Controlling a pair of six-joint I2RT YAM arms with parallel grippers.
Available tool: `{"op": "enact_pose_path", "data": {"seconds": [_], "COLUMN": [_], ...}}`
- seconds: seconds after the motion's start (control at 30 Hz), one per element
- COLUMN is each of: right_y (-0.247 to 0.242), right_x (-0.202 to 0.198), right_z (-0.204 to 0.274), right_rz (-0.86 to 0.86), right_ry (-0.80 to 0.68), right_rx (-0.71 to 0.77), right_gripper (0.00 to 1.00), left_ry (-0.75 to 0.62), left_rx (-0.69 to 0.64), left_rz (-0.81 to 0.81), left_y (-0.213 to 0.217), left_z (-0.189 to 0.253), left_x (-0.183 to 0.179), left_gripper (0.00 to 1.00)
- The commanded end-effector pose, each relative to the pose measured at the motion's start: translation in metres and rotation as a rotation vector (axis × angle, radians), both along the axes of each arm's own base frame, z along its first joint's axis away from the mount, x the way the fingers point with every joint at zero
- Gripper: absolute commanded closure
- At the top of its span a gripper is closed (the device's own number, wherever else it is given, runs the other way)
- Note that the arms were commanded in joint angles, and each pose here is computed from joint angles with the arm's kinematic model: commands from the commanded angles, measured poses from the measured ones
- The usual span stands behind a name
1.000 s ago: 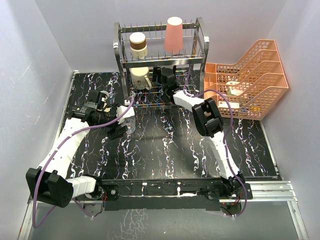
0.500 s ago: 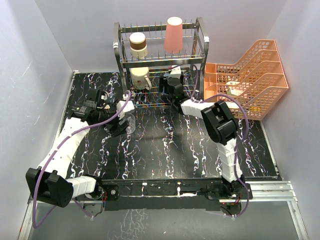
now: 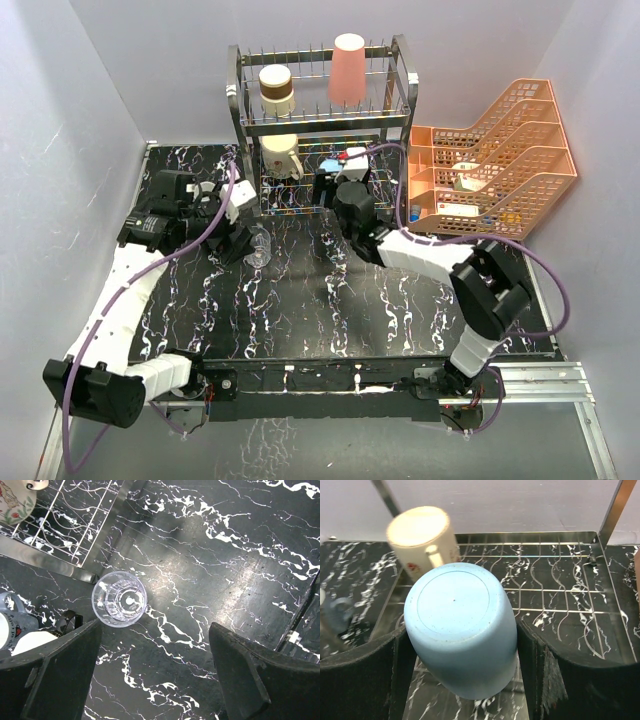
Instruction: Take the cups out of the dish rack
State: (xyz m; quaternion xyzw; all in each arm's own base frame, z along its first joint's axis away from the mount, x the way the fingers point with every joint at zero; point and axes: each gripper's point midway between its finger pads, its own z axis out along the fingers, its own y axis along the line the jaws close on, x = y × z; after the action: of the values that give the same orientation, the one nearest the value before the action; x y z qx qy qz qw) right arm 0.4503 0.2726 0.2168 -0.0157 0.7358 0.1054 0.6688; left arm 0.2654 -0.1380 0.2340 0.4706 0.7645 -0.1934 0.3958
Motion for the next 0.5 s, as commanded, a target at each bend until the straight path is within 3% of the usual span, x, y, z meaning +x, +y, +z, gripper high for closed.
{"op": "enact_pose_path", "data": {"seconds": [0.0,0.2,0.47], "right_y": [0.008,0.016,0.041], "right_x": [-0.038,-0.078,-0.099], "right_z": [0.04,0.027,0.018], "right_rz": [0.005,0.06,0.086], "right_ry": [-0.064,0.034,0.254], "right_rx": [0.107,0.258,0.375], "right_gripper": [0.78,0.81,0.86], "left_ry": [0.0,-0.07,-0.177], "left_rx": [-0.041,0.02,0.056], "left_rz": [-0.028,-0.088,-0.127], "left_y": [-0.001,0.007,0.009], "left_z": [0.009,-0.005,-0.013], "left_x": [-0.02,-0.032,-0.026], "left_gripper": [0.11,0.04,0.03]}}
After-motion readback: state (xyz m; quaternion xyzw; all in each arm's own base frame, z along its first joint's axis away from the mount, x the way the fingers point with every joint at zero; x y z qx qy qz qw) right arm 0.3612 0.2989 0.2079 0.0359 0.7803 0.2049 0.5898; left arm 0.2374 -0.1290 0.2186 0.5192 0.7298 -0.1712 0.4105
